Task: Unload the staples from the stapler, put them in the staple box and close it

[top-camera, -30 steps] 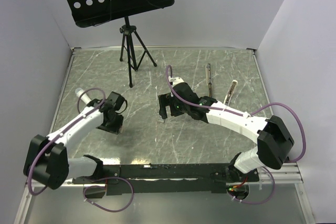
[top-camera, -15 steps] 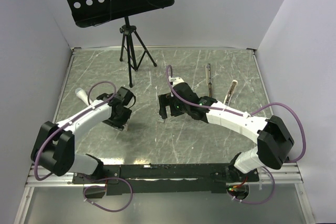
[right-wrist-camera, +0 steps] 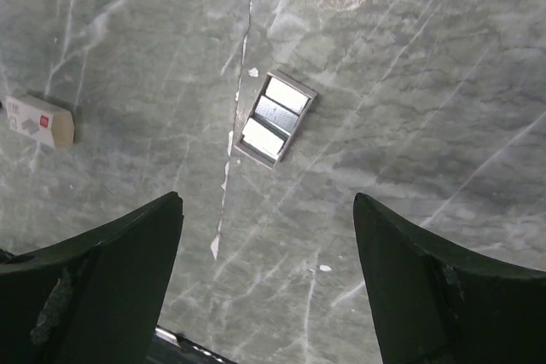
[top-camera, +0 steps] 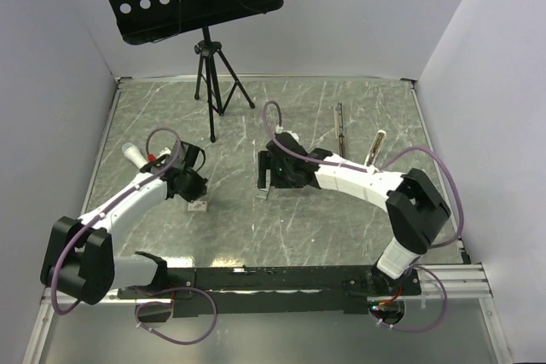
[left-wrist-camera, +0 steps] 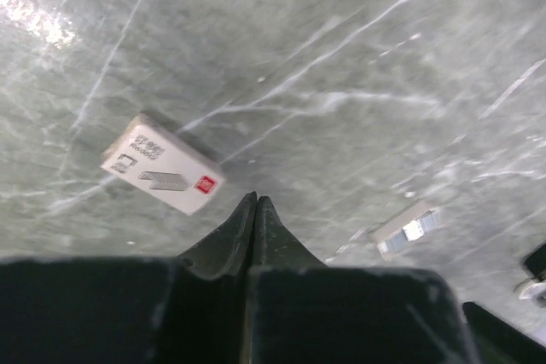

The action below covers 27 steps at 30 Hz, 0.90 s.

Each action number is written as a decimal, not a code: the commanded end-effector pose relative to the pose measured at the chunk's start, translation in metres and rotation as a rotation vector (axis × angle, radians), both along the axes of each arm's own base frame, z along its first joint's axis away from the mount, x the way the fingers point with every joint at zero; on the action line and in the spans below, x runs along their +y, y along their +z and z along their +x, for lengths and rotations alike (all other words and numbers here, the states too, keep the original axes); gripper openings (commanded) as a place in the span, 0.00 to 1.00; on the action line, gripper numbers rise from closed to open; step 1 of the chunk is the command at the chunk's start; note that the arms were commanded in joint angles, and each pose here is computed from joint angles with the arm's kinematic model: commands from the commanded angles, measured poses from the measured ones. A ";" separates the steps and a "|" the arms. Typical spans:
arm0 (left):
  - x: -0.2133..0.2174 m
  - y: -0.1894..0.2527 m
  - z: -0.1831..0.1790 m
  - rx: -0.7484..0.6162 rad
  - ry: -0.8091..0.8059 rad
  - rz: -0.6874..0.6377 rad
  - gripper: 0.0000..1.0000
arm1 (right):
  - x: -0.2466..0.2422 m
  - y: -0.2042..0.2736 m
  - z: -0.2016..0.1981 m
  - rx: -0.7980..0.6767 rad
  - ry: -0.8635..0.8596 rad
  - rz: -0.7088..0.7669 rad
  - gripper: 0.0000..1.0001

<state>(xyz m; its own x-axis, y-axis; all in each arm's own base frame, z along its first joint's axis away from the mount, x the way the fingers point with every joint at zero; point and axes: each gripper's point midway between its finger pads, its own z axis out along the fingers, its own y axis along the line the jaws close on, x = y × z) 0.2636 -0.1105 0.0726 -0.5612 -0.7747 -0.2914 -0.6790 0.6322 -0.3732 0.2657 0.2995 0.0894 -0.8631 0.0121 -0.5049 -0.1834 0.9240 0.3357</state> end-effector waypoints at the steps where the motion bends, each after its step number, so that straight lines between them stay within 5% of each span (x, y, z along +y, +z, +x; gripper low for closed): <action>1: 0.000 -0.008 -0.004 0.000 -0.058 0.009 0.01 | 0.005 0.001 0.009 0.054 -0.146 -0.019 0.88; 18: 0.015 -0.040 -0.023 0.107 -0.054 0.088 0.01 | 0.019 -0.023 0.015 0.100 -0.196 -0.120 0.88; 27: 0.019 0.011 0.000 -0.045 -0.035 0.105 0.01 | 0.018 -0.029 0.015 0.134 -0.240 -0.151 0.86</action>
<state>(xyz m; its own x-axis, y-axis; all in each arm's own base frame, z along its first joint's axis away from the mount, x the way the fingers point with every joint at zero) 0.2387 -0.0989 0.0411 -0.6279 -0.7249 -0.2832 -0.6749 0.6884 -0.2658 0.2743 0.3122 0.0558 -0.9098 0.1268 -0.3952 0.0468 0.9774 0.2060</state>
